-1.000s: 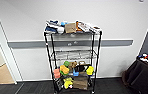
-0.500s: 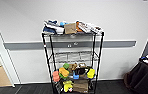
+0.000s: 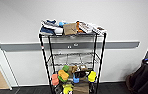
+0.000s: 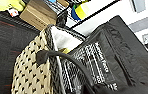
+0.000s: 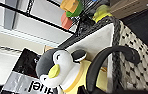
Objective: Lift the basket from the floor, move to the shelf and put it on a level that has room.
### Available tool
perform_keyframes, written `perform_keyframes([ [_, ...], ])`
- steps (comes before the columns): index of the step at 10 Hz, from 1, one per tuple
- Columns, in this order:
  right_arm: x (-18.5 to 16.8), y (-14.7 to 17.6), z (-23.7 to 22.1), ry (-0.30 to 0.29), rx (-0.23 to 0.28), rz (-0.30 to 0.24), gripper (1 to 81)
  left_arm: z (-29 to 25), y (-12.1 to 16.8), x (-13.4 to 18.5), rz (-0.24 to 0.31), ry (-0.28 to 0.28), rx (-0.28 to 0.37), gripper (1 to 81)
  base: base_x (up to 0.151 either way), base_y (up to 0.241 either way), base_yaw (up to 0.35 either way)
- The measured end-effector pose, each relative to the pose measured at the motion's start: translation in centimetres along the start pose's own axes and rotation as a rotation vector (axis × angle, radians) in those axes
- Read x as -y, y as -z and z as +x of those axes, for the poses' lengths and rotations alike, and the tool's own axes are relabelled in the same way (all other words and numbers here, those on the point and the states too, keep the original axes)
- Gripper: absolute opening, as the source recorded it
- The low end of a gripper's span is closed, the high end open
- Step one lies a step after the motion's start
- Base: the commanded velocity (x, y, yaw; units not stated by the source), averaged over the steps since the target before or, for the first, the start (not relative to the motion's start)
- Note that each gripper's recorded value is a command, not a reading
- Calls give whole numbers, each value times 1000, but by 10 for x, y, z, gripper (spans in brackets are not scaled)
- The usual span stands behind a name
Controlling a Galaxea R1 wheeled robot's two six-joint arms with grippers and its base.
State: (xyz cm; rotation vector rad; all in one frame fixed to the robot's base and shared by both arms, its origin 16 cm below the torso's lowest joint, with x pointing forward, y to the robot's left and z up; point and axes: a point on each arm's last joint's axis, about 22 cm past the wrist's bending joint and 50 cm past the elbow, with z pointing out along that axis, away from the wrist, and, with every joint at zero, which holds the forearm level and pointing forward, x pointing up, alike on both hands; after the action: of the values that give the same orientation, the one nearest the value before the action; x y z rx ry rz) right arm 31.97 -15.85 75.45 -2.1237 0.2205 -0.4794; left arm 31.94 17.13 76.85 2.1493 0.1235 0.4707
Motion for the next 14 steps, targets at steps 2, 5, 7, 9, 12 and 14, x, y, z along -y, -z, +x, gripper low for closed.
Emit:
perform_keyframes([
  [2, 0, 1, 0, 2, 0, 0, 10, -1, 0, 0, 0, 0, 1, 10, 157, 0, 0],
  [5, 0, 1, 0, 2, 0, 0, 10, -1, 0, -1, -2, -1, 2, 10, 157, 0, 0],
  [7, 0, 2, -3, 0, 3, 1, 10, -1, 0, -1, -2, -1, 2, 10, 157, 0, 0],
  [9, 0, 2, -3, -2, 3, 1, 10, -1, 0, -1, -2, 0, 3, 10, 157, 0, 0],
  [12, 1, 3, -4, -2, 4, 4, 10, -2, 0, -1, -2, 0, 2, 10, 157, 0, 0],
  [14, 2, 3, -4, -2, 4, 4, 10, -2, 0, -1, -2, 0, 3, 10, 157, 0, 0],
])
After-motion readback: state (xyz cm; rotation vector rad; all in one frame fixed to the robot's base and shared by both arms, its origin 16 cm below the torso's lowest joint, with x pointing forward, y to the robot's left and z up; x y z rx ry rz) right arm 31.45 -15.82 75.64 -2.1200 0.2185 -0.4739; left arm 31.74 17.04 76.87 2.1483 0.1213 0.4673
